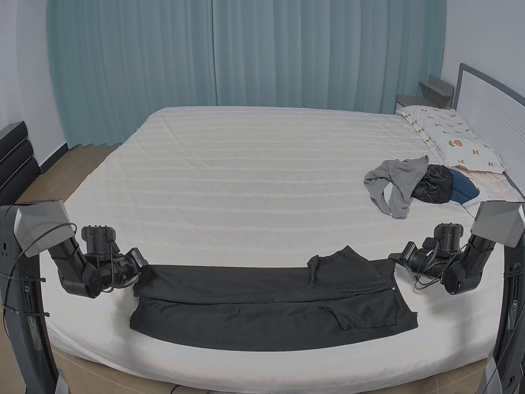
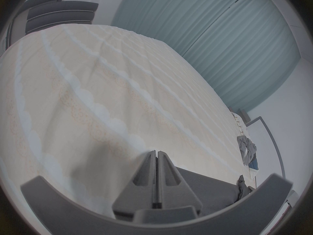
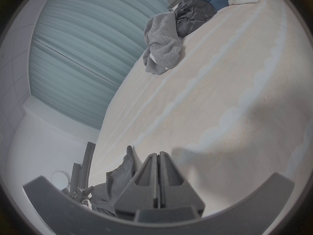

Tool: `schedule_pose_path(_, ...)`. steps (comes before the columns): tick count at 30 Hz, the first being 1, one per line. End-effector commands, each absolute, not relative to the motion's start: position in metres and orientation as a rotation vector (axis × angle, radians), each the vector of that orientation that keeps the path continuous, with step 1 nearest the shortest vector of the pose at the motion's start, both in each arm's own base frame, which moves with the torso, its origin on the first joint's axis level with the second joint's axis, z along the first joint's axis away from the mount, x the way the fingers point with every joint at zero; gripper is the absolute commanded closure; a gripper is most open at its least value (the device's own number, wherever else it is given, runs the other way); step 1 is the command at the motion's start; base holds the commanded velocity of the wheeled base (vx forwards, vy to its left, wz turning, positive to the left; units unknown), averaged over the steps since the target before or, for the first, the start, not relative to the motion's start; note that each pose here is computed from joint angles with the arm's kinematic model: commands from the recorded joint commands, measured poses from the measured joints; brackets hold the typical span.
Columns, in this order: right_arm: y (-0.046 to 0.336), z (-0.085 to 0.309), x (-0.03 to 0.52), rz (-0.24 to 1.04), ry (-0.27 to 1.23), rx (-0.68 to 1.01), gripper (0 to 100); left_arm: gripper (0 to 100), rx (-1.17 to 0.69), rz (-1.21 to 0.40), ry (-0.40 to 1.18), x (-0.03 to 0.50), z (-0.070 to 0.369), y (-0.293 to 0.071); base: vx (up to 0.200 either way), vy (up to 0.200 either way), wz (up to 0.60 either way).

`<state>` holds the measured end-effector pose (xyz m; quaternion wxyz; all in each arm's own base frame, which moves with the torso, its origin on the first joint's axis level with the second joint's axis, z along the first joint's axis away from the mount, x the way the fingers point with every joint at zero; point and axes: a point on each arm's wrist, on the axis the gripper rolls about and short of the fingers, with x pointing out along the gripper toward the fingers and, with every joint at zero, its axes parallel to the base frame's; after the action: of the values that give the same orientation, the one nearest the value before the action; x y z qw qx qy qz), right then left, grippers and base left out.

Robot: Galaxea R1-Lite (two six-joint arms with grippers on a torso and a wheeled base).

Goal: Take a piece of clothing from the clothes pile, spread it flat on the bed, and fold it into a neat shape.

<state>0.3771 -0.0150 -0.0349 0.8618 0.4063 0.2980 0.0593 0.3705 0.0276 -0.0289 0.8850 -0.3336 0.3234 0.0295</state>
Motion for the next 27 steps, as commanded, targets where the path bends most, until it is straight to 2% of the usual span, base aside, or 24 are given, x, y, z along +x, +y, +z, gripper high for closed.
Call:
schedule_pose_path(1,-0.015,-0.034,0.378,0.125,0.620,0.854,100,100,-0.695,0.062,0.672,0.371,-0.029,0.028,0.000,0.000,0.00)
schedule_pose_path(13,-0.019,-0.034,0.379,0.120,0.611,0.851,100,100,-0.695,0.060,0.676,0.369,-0.028,0.027,0.000,0.000,0.00)
schedule_pose_path(14,-0.019,-0.034,0.379,0.120,0.611,0.851,100,0,-0.695,0.060,0.674,0.369,-0.028,0.027,0.000,0.000,0.00)
schedule_pose_path(15,-0.018,-0.034,0.379,0.121,0.615,0.851,100,0,-0.694,0.061,0.680,0.368,-0.029,0.026,0.000,0.000,0.00)
schedule_pose_path(16,-0.017,-0.034,0.379,0.123,0.616,0.850,0,0,-0.695,0.060,0.680,0.368,-0.029,0.026,0.000,0.000,0.00)
schedule_pose_path(20,-0.018,-0.030,0.378,0.125,0.608,0.848,0,0,-0.695,0.060,0.680,0.368,-0.029,0.026,0.000,0.000,0.00)
schedule_pose_path(25,-0.015,0.016,0.375,0.198,0.523,0.834,0,0,-0.704,0.059,0.678,0.368,-0.028,0.027,0.000,0.000,0.00)
schedule_pose_path(27,-0.013,0.022,0.373,0.217,0.517,0.832,0,0,-0.708,0.059,0.680,0.368,-0.028,0.027,0.000,0.000,0.00)
